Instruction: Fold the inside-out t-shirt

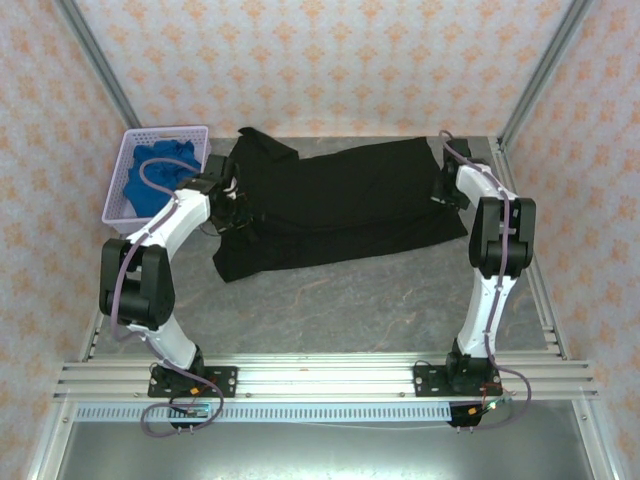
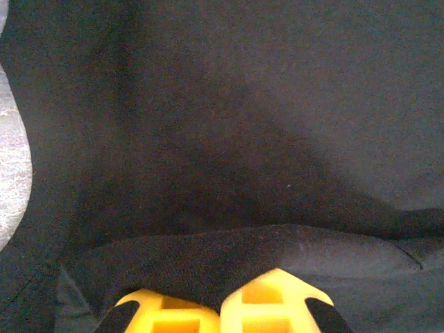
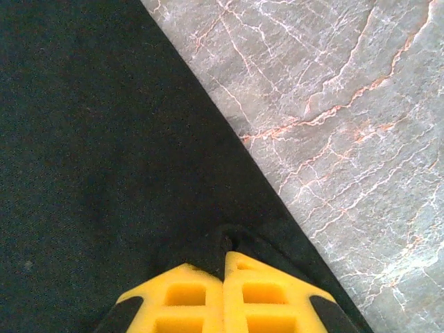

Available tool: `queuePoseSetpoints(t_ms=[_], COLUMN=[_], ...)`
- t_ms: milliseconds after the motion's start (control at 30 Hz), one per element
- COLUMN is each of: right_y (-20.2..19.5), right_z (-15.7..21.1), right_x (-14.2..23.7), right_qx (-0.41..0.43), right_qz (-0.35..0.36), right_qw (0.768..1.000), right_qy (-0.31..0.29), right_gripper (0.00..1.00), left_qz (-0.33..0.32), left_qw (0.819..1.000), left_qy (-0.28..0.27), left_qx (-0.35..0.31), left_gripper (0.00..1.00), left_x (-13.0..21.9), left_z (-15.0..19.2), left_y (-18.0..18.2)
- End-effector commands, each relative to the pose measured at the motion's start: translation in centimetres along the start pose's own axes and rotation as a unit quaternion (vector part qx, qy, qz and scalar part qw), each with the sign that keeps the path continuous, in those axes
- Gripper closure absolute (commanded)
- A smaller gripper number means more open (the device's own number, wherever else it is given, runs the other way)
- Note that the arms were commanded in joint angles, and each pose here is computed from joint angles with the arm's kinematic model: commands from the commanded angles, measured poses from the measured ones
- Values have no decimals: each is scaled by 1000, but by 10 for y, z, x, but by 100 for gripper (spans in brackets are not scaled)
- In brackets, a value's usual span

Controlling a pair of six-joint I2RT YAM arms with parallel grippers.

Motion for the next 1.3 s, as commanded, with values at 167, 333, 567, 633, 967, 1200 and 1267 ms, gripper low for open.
queuePoseSetpoints(t_ms=[167, 333, 567, 633, 967, 1200, 1267], right_y=[-7, -8, -2, 5, 17, 7, 1], right_z=[-8, -10, -16, -21, -37, -15, 1], right_x=[27, 35, 26, 22, 24, 48, 51], right_qx=[10, 13, 10, 12, 22, 14, 8], right_qz=[19, 19, 15, 10, -4, -23, -32], right_qw=[1000, 1000, 1000, 1000, 999, 999, 999], right_qy=[-17, -19, -20, -25, -32, -37, -32], right_gripper=[100, 100, 100, 98, 62, 56, 56], left_qz=[10, 7, -3, -9, -3, -12, -9], left_qw=[1000, 999, 1000, 1000, 999, 998, 997], left_qy=[-28, -31, -27, -29, -29, -58, -68], left_qx=[-4, -5, 0, 3, 13, 12, 23], left_gripper=[100, 100, 100, 100, 84, 77, 77], left_x=[16, 20, 10, 6, -22, -22, -21], left_z=[-11, -10, -12, -16, -38, -64, -73], left_y=[-2, -1, 5, 8, 4, 4, 7])
Point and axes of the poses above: each hand's point on the last joint's axis, 136 mm out from that joint toward the fingers, its own x axis back along the fingers, its own y axis along the line the jaws close on, z = x × y, the point moved 4 cm from there along x, back along the fingers, and after that the axes turned 6 degrees about -x, right-handed, at the moved point
